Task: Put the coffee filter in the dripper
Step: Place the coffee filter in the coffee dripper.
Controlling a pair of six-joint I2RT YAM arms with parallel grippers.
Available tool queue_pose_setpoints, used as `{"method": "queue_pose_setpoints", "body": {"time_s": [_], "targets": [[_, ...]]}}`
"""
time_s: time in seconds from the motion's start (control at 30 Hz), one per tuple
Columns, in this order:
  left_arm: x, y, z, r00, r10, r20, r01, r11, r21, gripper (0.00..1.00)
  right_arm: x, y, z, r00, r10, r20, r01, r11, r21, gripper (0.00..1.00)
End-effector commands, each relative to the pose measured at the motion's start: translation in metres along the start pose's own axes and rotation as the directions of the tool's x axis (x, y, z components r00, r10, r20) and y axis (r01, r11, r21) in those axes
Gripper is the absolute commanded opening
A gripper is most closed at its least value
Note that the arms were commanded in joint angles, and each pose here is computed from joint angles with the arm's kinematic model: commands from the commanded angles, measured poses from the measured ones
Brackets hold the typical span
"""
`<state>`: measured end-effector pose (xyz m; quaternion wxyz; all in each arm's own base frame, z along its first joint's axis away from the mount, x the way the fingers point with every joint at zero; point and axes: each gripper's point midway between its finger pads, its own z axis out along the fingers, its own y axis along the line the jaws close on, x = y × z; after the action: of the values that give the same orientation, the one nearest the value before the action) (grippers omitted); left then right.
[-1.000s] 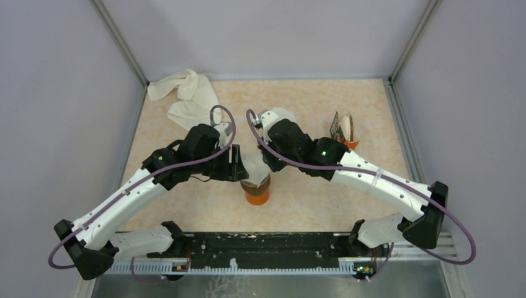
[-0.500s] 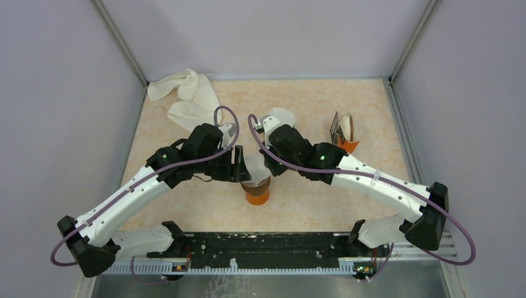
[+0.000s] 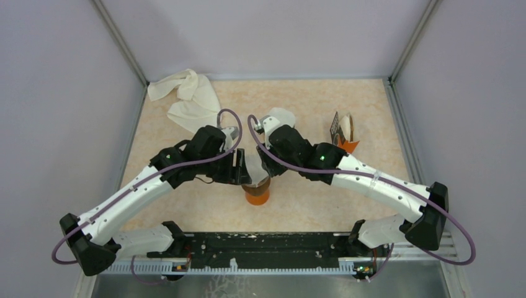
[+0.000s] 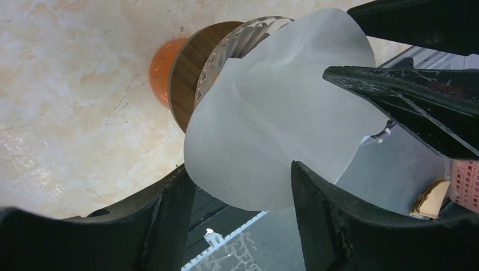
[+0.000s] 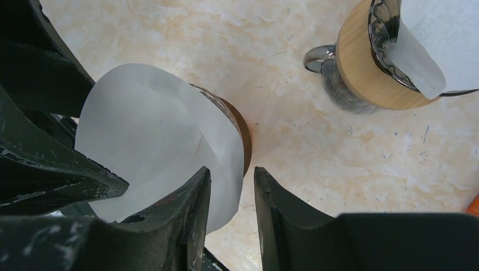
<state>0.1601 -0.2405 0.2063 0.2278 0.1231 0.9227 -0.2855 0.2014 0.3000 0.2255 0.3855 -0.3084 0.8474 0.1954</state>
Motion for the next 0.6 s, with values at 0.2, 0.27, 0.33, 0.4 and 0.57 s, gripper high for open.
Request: {"method": "queue_pose_setpoints", "body": {"time_s": [0.2,0.27,0.33,0.4,0.57], "targets": [[0.008,0.008,0.008,0.999,0.023,-0.031,-0.024,0.999,-0.03,0.68,-0.01,-0.007,0.002,1.0,-0.021,0.006,0.021,0.999,0.043,0.37],[0.008,0.009,0.009,0.999,0.024,-0.034,-0.025,0.999,-0.035,0.68,-0.006,-0.009,0.005,1.0,-0.022,-0.009,0.022,0.999,0.05,0.38],[0.007,0.009,0.011,0.999,0.028,-0.035,-0.029,0.999,-0.039,0.68,-0.002,-0.01,0.008,0.999,-0.025,-0.021,0.026,0.998,0.05,0.38],[0.007,0.009,0.013,0.999,0.03,-0.038,-0.032,0.999,-0.038,0.68,0.0,-0.01,0.011,0.999,-0.025,-0.027,0.027,0.998,0.05,0.38],[0.008,0.012,0.017,0.998,0.036,-0.046,-0.038,0.998,-0.049,0.68,0.005,-0.011,0.018,0.999,-0.024,-0.04,0.026,0.999,0.048,0.38]]}}
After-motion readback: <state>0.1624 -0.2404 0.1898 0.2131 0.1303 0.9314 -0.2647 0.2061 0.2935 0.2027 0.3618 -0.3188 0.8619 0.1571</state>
